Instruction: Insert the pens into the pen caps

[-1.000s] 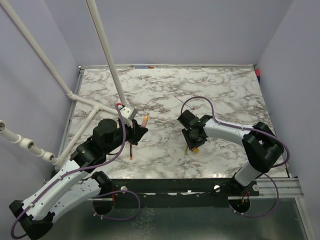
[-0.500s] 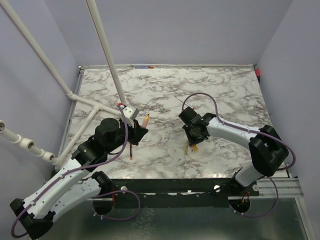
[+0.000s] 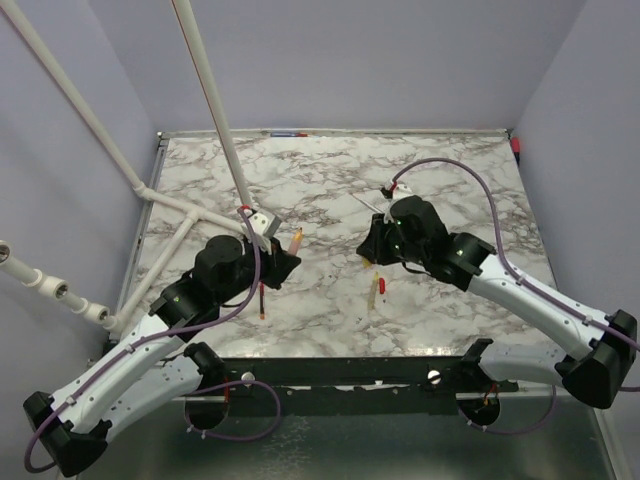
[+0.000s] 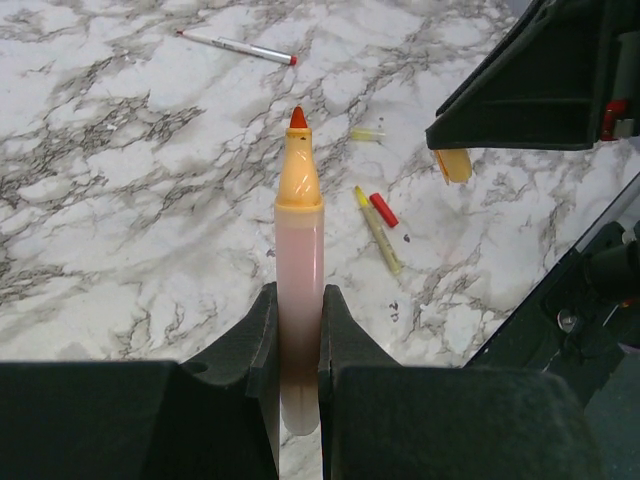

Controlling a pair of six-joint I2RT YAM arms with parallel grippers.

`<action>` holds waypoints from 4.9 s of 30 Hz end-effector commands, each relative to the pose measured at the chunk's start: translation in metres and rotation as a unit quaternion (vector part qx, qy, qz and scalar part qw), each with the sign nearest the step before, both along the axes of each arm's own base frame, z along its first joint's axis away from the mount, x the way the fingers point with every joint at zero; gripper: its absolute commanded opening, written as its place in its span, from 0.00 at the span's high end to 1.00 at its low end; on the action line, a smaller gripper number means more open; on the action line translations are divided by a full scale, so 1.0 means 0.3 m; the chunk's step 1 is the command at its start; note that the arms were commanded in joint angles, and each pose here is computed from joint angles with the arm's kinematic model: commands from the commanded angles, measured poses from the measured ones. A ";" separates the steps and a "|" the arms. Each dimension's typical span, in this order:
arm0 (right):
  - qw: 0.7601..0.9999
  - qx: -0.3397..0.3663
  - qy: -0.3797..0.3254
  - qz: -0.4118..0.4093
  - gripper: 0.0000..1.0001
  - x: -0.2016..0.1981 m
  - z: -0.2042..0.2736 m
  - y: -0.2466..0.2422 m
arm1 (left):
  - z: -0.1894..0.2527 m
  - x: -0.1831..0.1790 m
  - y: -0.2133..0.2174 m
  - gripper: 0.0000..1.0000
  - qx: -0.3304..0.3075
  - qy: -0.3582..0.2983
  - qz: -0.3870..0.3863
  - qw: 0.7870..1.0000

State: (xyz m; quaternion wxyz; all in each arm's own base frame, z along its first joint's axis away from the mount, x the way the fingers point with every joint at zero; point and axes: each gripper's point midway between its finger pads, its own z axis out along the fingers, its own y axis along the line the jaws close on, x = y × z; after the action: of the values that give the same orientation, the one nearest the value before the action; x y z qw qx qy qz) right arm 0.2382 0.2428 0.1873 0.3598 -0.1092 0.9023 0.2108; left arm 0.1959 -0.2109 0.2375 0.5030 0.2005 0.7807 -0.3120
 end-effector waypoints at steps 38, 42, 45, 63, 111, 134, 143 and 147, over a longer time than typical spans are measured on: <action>0.889 0.347 -0.297 0.015 0.99 -0.037 0.788 0.465 | 0.230 -0.072 -0.002 1.00 -0.185 -0.174 -0.039 0.966; 0.893 0.341 -0.293 0.020 0.99 -0.046 0.775 0.491 | 0.229 -0.073 0.001 1.00 -0.182 -0.177 -0.039 0.966; 0.893 0.341 -0.293 0.021 0.99 -0.059 0.772 0.500 | 0.222 -0.070 -0.001 1.00 -0.179 -0.174 -0.038 0.968; 0.920 0.286 -0.269 -0.001 0.99 -0.065 0.694 0.524 | 0.229 -0.063 0.012 1.00 -0.174 -0.180 -0.028 0.968; 0.947 0.249 -0.201 0.002 0.98 -0.132 0.551 0.567 | 0.226 -0.047 0.042 1.00 -0.167 -0.181 -0.001 0.969; 0.945 0.251 -0.205 0.036 0.54 -0.188 0.566 0.575 | 0.223 -0.045 0.040 1.00 -0.166 -0.180 -0.001 0.970; 0.944 0.231 -0.233 0.041 0.33 -0.203 0.592 0.458 | 0.234 -0.063 0.029 1.00 -0.173 -0.182 -0.017 0.968; 0.949 0.183 -0.244 0.076 0.27 -0.226 0.571 0.401 | 0.255 -0.099 -0.001 1.00 -0.190 -0.185 -0.056 0.963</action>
State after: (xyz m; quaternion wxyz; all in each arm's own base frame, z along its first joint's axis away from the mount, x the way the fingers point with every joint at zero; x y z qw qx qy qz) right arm 0.1803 0.3810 0.3648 0.5650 -0.0989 0.7159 0.3982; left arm 0.1791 -0.2037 0.2968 0.6463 0.1790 0.6225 -0.4035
